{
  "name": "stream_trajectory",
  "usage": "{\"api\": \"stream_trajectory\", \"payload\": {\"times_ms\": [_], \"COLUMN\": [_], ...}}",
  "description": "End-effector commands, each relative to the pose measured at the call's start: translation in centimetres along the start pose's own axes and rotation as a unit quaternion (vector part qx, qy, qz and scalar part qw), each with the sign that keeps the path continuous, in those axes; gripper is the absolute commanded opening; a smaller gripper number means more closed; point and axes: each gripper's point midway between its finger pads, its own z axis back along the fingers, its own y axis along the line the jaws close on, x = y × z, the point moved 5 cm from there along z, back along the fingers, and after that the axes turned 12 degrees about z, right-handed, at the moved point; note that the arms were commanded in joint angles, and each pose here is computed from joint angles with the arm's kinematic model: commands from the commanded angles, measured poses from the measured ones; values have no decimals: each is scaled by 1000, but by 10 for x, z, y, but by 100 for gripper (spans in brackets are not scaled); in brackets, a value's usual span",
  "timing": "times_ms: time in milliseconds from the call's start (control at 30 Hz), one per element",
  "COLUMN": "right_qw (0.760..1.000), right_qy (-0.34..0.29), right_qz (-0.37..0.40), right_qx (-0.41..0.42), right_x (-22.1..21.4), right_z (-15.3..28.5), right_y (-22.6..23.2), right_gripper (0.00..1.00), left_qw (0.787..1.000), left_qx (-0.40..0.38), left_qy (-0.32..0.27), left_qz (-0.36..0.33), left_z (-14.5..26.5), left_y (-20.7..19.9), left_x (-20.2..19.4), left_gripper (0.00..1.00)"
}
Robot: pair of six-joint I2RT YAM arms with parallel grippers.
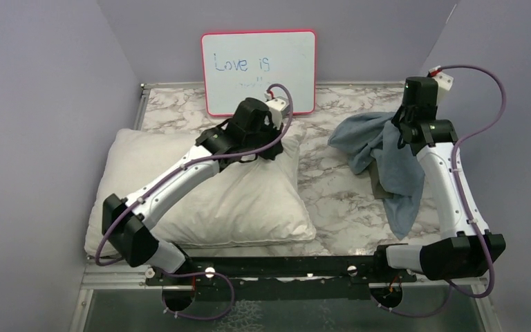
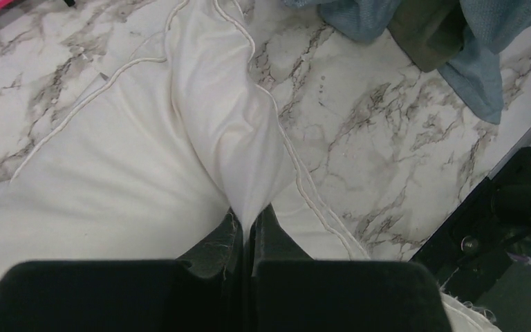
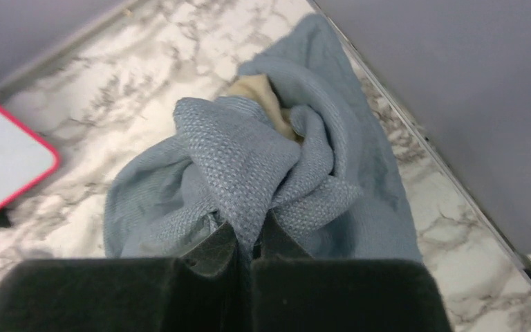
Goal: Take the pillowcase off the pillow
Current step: Adjust the pillowcase at the center of the board, then adjust the pillow at the center of the board.
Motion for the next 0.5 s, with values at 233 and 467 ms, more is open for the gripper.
{"api": "stream_trajectory", "payload": {"times_ms": [233,467], "right_qw": [992,994], "right_qy": [88,101], "right_qz": [56,41], "right_qx": [-66,-6], "right_x": [-74,-65], "right_z": [-28,-17], "right_y": [-21,-8], "right_gripper": [10,66], "left_qw": [991,997], "left_qx": [-64,-37], "left_qy": [-107,-52], "left_qz": [-53,-50], "left_z": [-39,-66], "left_y": [-65,-48], "left_x": [104,76], "left_gripper": [0,34]}}
